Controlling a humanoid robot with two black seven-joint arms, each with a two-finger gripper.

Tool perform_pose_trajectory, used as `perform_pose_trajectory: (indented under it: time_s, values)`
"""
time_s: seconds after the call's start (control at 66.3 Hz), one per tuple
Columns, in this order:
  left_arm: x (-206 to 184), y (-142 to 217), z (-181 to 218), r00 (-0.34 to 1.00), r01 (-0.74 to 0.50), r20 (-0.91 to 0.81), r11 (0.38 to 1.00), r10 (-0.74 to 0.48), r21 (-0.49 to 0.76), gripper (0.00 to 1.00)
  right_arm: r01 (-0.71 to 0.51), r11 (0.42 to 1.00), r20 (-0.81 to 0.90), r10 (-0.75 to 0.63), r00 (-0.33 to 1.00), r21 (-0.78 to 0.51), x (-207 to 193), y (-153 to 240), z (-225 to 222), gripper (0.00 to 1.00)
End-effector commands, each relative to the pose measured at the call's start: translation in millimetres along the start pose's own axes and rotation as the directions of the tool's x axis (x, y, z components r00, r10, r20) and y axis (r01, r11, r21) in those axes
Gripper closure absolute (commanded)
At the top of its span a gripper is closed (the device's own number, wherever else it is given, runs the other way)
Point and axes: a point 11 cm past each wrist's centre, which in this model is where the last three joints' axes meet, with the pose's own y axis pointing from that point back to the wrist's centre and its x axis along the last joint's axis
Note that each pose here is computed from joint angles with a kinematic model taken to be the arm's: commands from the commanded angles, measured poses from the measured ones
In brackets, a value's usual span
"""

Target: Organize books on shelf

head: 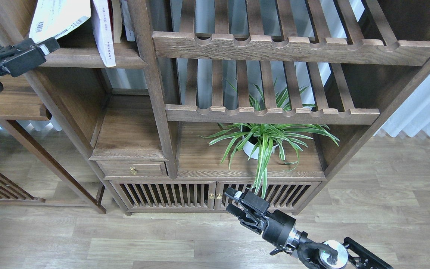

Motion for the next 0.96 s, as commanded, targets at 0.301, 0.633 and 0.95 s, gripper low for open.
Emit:
perform_pose_trajectory:
  time_s: [0.301,0.633,0.95]
  values:
    - [-31.7,-12.9,-51.8,0.98,0.12,-0.158,0.993,-0.12,-0.005,0.01,0.053,0.998,-0.014,-0.053,0.998,0.024,-16.3,-5.2,-7.6,0.01]
    - [-37.8,13.6,-151.7,0.933,0.111,-0.353,0.99,-0.071,0.093,0.01,0.062,0.997,-0.016,-0.061,0.998,0.051,-18.8,-4.4,-13.5,0.01]
    - [-43.9,20.3,-184.8,0.892,0.097,-0.45,0.992,-0.051,0.079,0.01,0.069,0.995,-0.023,-0.068,0.997,0.071,-21.6,-2.7,-19.9,0.01]
